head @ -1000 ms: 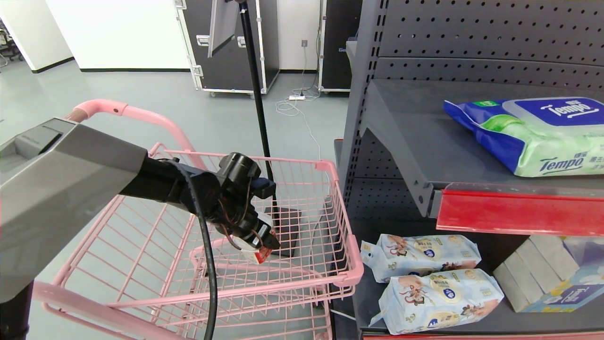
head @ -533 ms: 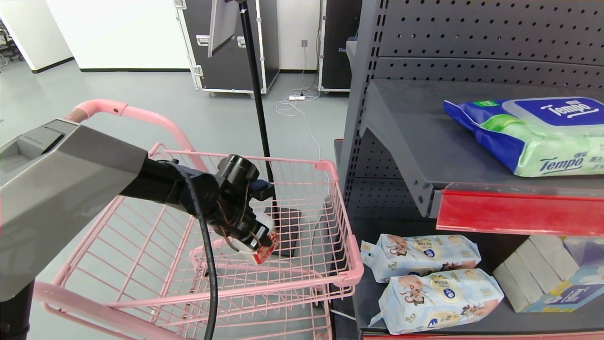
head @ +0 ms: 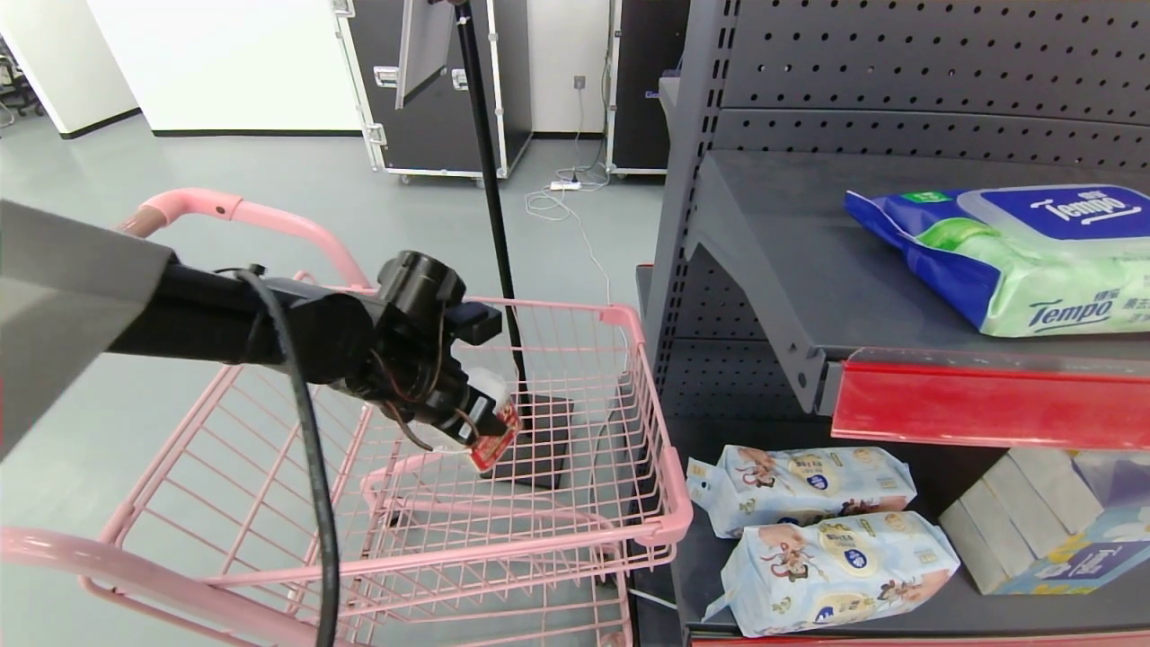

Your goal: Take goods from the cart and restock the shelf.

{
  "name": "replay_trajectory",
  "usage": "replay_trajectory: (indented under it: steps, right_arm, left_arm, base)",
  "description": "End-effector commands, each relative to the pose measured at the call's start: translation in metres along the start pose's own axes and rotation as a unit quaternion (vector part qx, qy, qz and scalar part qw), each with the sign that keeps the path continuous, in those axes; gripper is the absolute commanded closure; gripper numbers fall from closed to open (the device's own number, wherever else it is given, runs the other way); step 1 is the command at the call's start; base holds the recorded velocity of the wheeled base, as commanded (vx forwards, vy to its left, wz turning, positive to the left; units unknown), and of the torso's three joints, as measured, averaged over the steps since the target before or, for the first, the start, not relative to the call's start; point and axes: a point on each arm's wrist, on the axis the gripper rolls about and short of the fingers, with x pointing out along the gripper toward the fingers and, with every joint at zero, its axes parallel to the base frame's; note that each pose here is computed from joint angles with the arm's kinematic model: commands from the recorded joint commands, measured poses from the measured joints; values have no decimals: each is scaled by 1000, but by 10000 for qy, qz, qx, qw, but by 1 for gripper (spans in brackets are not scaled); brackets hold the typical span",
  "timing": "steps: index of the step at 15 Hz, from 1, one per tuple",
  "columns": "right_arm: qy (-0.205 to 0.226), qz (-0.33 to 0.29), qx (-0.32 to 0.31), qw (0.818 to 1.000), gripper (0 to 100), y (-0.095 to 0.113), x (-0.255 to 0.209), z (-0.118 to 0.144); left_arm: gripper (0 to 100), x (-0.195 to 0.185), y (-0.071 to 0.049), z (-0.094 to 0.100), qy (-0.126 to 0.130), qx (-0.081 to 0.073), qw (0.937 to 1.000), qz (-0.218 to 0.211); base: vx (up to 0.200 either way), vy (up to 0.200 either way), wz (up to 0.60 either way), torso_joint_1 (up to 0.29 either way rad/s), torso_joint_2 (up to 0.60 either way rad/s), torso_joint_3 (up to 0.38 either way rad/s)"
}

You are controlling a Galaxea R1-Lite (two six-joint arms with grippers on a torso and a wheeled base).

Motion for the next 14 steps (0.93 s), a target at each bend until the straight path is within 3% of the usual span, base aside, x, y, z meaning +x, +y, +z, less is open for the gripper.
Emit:
replay_trajectory:
  steps: [1,4,5,7,9,10,12,14]
  right_arm:
    - [4,8,-6,10000,0,0,0,0]
    - [5,1,-6,10000,0,0,0,0]
    - [4,8,-6,10000,0,0,0,0]
    - [4,16,-6,10000,0,0,0,0]
    - [4,24,-6,10000,0,0,0,0]
    - [4,16,2,10000,0,0,0,0]
    - [4,16,2,10000,0,0,0,0]
    - [4,16,-6,10000,0,0,0,0]
  left_arm:
    - [100,-88,11,9,-877,-124,9955,342]
    - [100,-157,11,-10,-1456,-224,9871,627]
    - [100,-199,9,-31,-1849,-359,9784,849]
    - [100,-249,5,-62,-2390,-596,9612,1245]
    - [100,-278,-8,-93,-2764,-860,9470,1391]
    - [100,-290,-20,-117,-2962,-993,9396,1396]
    - [100,-297,-36,-151,-3163,-1050,9333,1334]
    - [100,-294,-50,-184,-3244,-1025,9311,1319]
  base:
    - [0,0,0,0,0,0]
    - [0,0,0,0,0,0]
    - [0,0,0,0,0,0]
    - [0,0,0,0,0,0]
    - [0,0,0,0,0,0]
    - [0,0,0,0,0,0]
    - [0,0,0,0,0,0]
    - [0,0,0,0,0,0]
